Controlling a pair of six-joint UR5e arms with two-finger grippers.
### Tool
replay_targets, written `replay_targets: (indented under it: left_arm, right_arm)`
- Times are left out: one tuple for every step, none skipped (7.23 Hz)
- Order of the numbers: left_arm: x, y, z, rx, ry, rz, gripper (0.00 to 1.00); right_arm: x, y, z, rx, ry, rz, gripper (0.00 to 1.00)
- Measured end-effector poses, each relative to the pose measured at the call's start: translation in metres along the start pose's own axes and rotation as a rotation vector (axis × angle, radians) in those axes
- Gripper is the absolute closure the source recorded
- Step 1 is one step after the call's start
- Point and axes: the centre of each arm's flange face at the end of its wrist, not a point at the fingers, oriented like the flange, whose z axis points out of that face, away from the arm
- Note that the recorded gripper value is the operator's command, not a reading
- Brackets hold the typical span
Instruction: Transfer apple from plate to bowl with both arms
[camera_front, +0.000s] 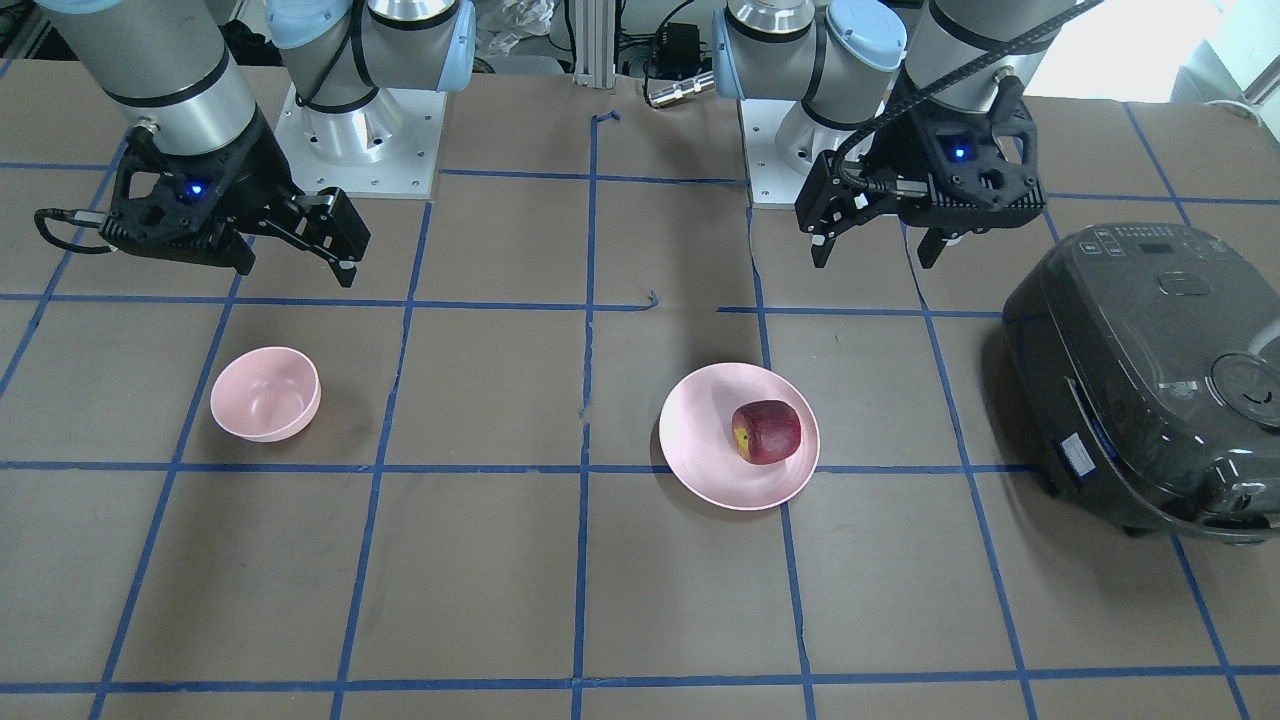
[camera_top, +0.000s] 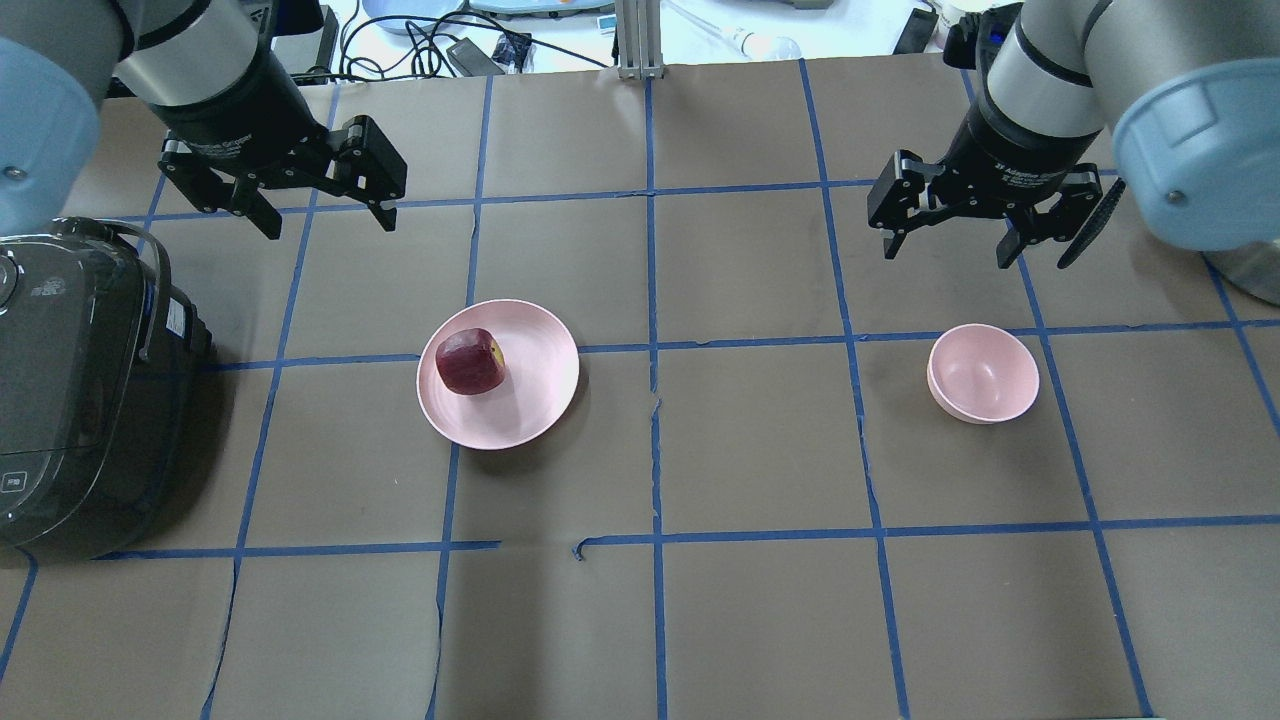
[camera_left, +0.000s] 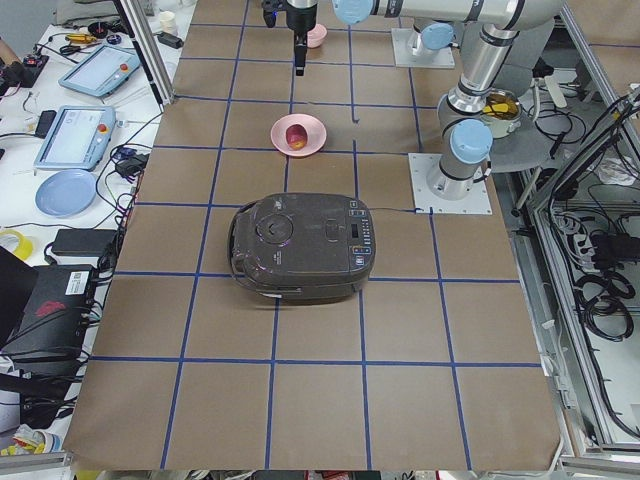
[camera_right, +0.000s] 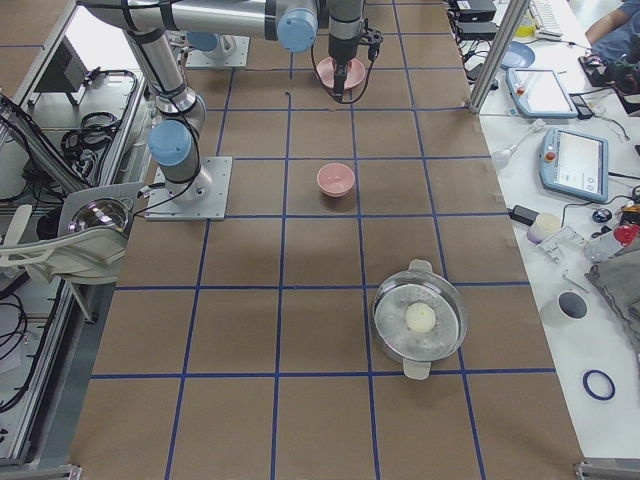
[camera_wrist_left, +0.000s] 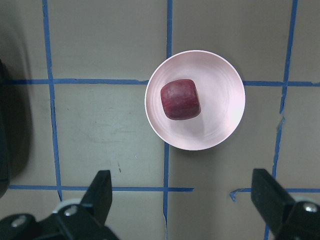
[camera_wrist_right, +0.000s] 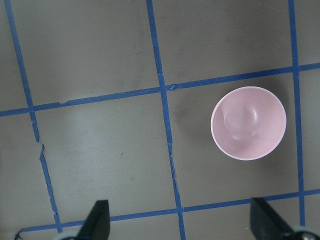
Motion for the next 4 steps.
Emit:
replay_targets:
  left_arm:
    - [0.000,0.000,0.000,0.000,0.000,0.000,0.00]
    - [0.000,0.000,0.000,-0.001,0.000,0.000,0.00]
    - [0.000,0.000,0.000,-0.001,0.000,0.000,0.00]
    - [0.000,-0.001,0.002,-0.004,0.001,-0.002,0.00]
  right_arm:
    - [0.000,-0.002,0.002,-0.003,0.000,-0.004,0.00]
    - [0.000,-0.004,0.005,-0.007,0.001,-0.010,0.00]
    - [0.001,-0.008,0.010,-0.012,0.001,-0.020,0.00]
    - [0.006,-0.015,0.018,-0.022,0.001,-0.056,0.00]
